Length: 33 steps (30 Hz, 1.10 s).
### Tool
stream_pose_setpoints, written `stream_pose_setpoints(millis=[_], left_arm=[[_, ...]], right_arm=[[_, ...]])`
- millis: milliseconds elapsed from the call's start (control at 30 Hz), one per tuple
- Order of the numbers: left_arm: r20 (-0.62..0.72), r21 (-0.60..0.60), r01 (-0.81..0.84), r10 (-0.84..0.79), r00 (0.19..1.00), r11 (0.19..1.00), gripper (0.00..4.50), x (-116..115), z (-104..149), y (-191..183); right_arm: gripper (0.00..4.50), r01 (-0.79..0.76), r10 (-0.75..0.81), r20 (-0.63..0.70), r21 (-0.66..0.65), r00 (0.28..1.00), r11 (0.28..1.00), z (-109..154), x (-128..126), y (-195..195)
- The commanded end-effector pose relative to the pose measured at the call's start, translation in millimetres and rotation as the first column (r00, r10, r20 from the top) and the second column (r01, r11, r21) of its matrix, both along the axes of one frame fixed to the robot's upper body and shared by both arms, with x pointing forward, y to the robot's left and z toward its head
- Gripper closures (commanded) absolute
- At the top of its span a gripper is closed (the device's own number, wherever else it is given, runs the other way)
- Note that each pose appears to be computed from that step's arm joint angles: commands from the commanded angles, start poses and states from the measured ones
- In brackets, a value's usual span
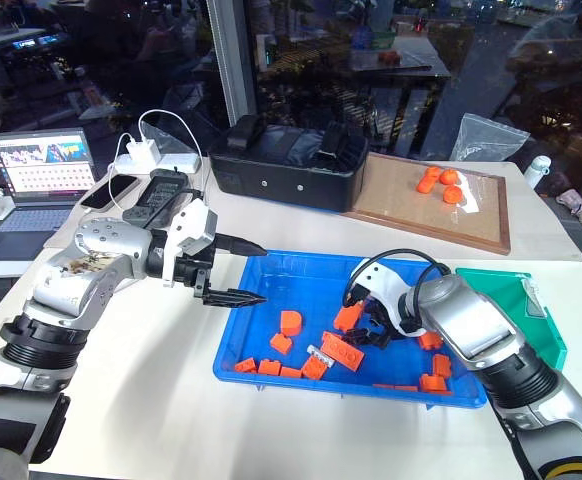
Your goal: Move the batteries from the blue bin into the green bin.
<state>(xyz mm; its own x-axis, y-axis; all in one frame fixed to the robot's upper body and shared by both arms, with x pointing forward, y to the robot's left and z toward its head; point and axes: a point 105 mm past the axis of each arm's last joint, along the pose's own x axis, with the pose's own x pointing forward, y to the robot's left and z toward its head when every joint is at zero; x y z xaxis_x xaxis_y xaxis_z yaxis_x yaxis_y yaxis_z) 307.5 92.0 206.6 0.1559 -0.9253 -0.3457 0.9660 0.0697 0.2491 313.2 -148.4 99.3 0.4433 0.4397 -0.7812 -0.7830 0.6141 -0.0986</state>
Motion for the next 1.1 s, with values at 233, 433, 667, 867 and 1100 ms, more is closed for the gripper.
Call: stream_pose_setpoints(millis=[233, 433, 667, 867, 1100], left_arm=[[0.023, -0.022, 0.005, -0.005, 1.0, 1.0, 0.0, -4, 11, 4], [0.02, -0.035, 0.047, -0.046, 0.999, 0.998, 0.0, -1, 12, -6], [0.026, -0.039, 0.092, -0.091, 0.995, 0.995, 0.0, 3, 12, -15], [0.026, -0.046, 0.121, -0.12, 0.992, 0.992, 0.0, 5, 11, -21], [0.025, -0.046, 0.126, -0.125, 0.992, 0.991, 0.0, 4, 11, -22]], right_arm=[[3.4, -0.074, 0.078, 0.074, -0.057, 0.994, 0.996, 17, -1, -7], [4.27, -0.067, 0.076, 0.178, -0.057, 0.981, 0.996, 68, -6, -24], [4.27, 0.059, -0.04, 0.249, -0.066, 0.968, 0.996, 110, -21, -67], [4.27, 0.32, -0.256, 0.302, -0.186, 0.918, 0.929, 114, -31, -142], [3.77, 0.457, -0.373, 0.3, -0.291, 0.878, 0.841, 83, -40, -192]])
